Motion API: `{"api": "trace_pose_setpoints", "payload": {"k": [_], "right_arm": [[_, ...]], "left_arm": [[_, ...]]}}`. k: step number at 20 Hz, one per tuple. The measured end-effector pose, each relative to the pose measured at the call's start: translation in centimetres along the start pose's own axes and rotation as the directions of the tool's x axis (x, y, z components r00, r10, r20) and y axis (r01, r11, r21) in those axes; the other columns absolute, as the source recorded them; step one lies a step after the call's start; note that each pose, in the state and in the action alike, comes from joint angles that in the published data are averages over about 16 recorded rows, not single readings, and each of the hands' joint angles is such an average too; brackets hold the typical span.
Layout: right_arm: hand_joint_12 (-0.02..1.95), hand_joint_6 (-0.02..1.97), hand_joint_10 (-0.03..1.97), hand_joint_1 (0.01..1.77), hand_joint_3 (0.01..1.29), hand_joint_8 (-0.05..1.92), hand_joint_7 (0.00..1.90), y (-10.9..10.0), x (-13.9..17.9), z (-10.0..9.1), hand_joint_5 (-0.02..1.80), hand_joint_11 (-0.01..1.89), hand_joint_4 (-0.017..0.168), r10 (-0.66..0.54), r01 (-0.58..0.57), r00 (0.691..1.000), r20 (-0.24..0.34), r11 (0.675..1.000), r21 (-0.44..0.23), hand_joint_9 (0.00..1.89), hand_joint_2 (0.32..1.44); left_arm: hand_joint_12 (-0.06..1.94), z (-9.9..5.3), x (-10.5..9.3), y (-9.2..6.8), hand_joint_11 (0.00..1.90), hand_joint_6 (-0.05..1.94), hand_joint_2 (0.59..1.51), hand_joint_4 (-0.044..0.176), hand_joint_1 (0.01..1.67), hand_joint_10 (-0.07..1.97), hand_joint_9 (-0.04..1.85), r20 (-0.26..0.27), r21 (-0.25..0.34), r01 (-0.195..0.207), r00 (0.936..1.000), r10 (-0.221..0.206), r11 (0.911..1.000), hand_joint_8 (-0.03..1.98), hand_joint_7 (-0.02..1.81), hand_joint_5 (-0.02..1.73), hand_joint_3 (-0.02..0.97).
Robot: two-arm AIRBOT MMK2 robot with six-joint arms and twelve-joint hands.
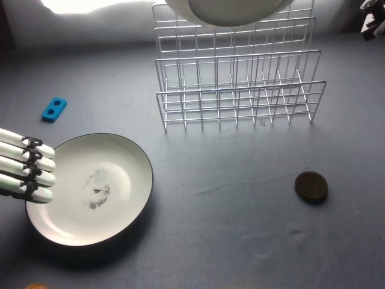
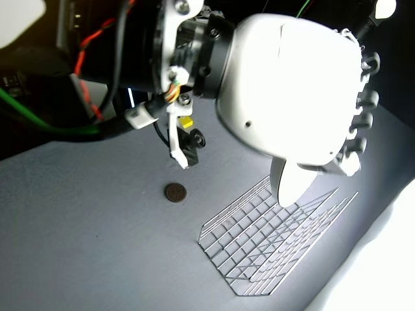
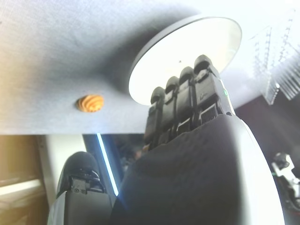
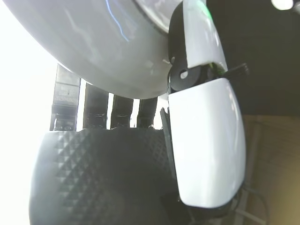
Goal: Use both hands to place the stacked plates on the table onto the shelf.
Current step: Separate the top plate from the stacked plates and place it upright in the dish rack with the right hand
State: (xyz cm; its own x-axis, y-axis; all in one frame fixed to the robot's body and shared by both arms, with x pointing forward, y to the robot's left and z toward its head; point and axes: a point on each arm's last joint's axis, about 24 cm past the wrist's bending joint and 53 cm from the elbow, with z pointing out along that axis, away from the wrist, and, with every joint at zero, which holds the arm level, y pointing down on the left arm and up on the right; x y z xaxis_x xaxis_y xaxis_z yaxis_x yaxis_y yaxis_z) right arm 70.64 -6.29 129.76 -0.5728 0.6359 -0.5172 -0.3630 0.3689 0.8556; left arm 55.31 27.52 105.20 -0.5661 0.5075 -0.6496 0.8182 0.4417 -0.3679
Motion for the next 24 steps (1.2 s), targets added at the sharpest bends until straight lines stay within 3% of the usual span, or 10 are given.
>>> {"api": "trace_pose_setpoints", "payload": {"k": [13,24], "right_arm": [[1.51,0.63,1.08,1.24,0.01,0.96,1.05,-5.2,-0.7,1.3,1.01,0.73,-0.008,0.020,-0.022,1.000,0.016,0.994,0.105,1.00,1.00],[1.52,0.63,1.08,1.24,0.01,0.95,1.06,-8.8,-0.4,2.4,1.02,0.72,-0.008,0.048,-0.050,0.999,0.016,0.987,0.153,1.00,1.00]], "left_arm": [[0.02,0.9,0.6,0.9,0.02,0.01,1.122,-0.001,0.02,0.02,0.04,-0.015,-0.034,0.020,0.9997,-0.020,0.9992,0.01,0.08,0.10,0.021],[0.02,0.9,1.0,1.4,0.02,0.01,1.123,-0.001,0.02,0.02,0.04,-0.026,-0.050,0.028,0.9993,-0.029,0.9984,0.01,0.09,0.12,0.021]]}}
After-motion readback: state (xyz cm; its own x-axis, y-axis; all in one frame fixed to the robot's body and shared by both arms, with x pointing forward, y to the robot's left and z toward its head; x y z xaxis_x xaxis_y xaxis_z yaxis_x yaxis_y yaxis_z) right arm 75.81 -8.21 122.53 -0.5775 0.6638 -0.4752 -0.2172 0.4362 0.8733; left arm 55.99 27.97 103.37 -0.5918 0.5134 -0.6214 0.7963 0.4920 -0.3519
